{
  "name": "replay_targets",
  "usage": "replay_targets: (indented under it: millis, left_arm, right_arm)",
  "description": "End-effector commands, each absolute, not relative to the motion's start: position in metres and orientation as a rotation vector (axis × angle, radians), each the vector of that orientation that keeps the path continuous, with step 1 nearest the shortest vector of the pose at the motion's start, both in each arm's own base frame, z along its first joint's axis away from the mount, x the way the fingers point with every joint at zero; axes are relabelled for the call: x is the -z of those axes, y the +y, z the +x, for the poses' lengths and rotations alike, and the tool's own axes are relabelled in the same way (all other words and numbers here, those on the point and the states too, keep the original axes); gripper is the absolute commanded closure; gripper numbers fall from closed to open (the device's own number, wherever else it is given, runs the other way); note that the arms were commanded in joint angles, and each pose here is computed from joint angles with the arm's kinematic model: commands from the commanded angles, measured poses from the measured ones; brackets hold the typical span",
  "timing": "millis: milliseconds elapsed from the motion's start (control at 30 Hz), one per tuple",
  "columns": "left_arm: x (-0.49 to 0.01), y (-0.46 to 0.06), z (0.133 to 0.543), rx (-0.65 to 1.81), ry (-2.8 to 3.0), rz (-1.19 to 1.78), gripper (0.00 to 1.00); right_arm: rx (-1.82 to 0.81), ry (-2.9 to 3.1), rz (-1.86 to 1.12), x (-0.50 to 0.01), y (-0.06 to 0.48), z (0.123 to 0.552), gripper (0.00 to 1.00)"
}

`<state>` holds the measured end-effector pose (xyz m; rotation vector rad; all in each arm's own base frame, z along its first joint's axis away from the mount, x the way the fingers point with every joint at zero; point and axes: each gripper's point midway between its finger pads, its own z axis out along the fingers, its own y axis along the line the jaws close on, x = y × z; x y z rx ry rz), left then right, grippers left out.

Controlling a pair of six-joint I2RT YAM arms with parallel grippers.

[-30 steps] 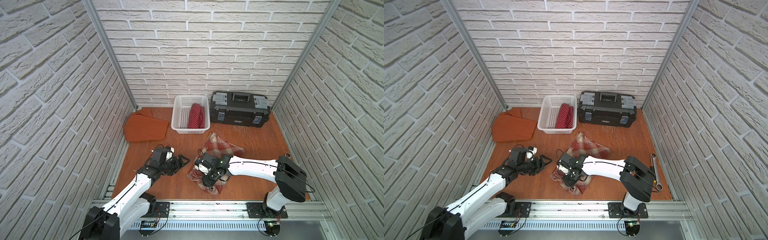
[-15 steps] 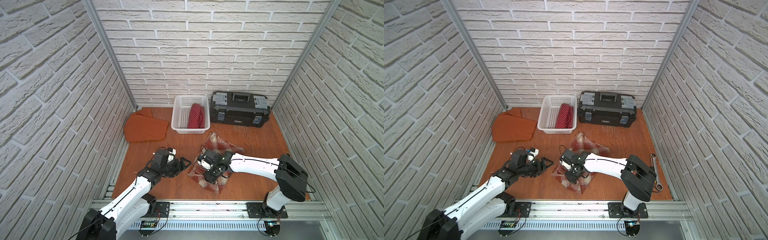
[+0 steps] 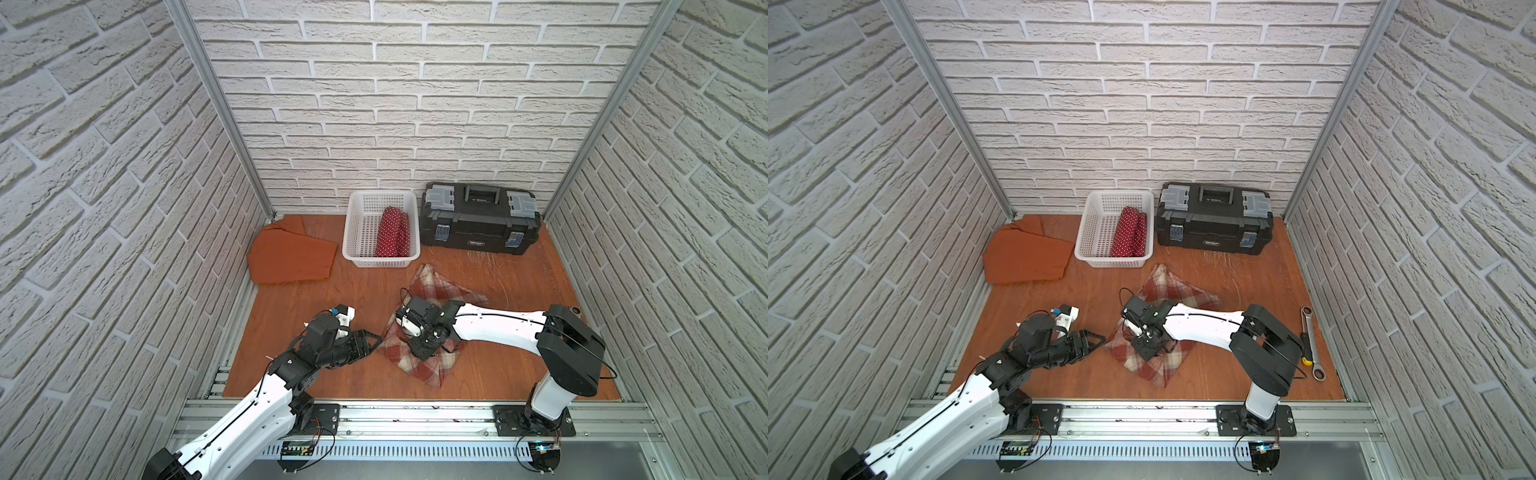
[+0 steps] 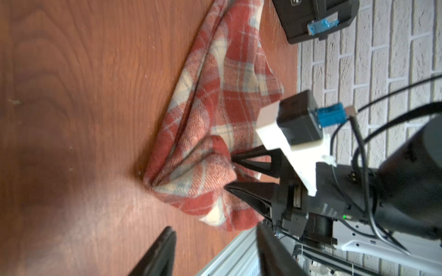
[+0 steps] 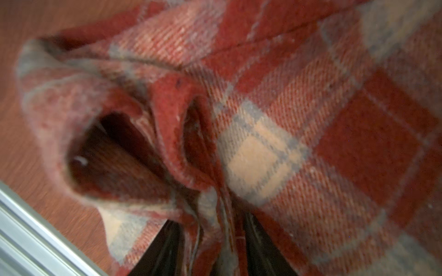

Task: Roll up the skirts
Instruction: Roll the skirt at the center of the board.

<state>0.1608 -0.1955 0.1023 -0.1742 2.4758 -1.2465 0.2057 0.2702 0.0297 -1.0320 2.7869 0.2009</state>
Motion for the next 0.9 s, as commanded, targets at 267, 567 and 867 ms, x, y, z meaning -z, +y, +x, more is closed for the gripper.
replay_targets:
  millis: [267,567,867]
  left_arm:
    - [-0.097,-0.228,0.172,1.223,2.472,-0.027,1.0]
    - [-0.103,-0.257,0.202,1.263,2.377,0.017,1.0]
    - [-0.057,-0.275,0.222,1.169,2.485,0.019,1.0]
  right_arm:
    - [-0.079,2.722,-0.986,-0.029,0.26,0.233,0.55]
    - [-0.111,2.764,-0.998,-0.016,0.258,0.224,0.6]
    - [-0.106,2.774,-0.977,-0.015,0.25,0.22,0.61]
